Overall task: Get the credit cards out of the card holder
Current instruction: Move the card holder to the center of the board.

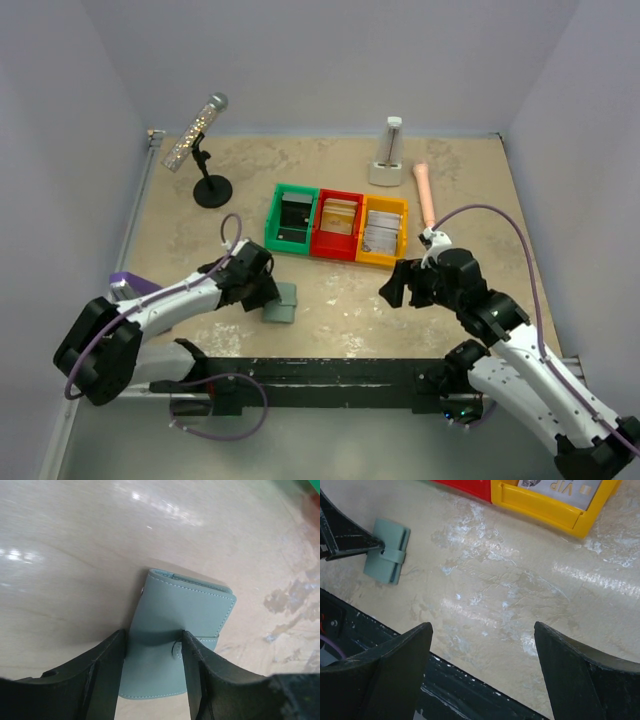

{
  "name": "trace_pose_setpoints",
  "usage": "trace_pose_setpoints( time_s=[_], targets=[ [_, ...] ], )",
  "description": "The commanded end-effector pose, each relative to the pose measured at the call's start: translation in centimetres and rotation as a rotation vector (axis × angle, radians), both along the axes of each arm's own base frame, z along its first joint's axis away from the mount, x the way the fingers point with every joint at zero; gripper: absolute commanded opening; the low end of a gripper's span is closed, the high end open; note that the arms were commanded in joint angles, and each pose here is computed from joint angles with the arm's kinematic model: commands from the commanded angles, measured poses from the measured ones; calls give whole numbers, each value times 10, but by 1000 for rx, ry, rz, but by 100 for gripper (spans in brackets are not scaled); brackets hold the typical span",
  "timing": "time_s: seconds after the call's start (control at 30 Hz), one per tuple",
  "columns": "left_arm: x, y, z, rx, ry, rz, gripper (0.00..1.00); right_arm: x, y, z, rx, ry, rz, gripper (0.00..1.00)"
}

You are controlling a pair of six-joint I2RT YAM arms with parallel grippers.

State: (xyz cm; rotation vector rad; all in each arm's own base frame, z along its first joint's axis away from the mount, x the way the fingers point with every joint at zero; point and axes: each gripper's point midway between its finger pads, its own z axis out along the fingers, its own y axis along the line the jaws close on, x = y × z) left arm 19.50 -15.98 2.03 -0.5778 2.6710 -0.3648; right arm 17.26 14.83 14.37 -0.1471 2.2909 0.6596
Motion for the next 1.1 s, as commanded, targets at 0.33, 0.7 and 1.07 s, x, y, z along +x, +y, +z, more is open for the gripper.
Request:
trace_pose_setpoints(
  time_s=[0.33,0.7,1.07],
  targets=[
    [-10,-89,4,-189,-13,-53,54,1,19,-16,62,89,21,86],
    [-8,-98,18,-152,-51,-106,70,6,16,-17,23,88,10,86],
    [-14,-52,34,-47,-176,-140,75,13,38,-7,-1,46,102,79]
  ],
)
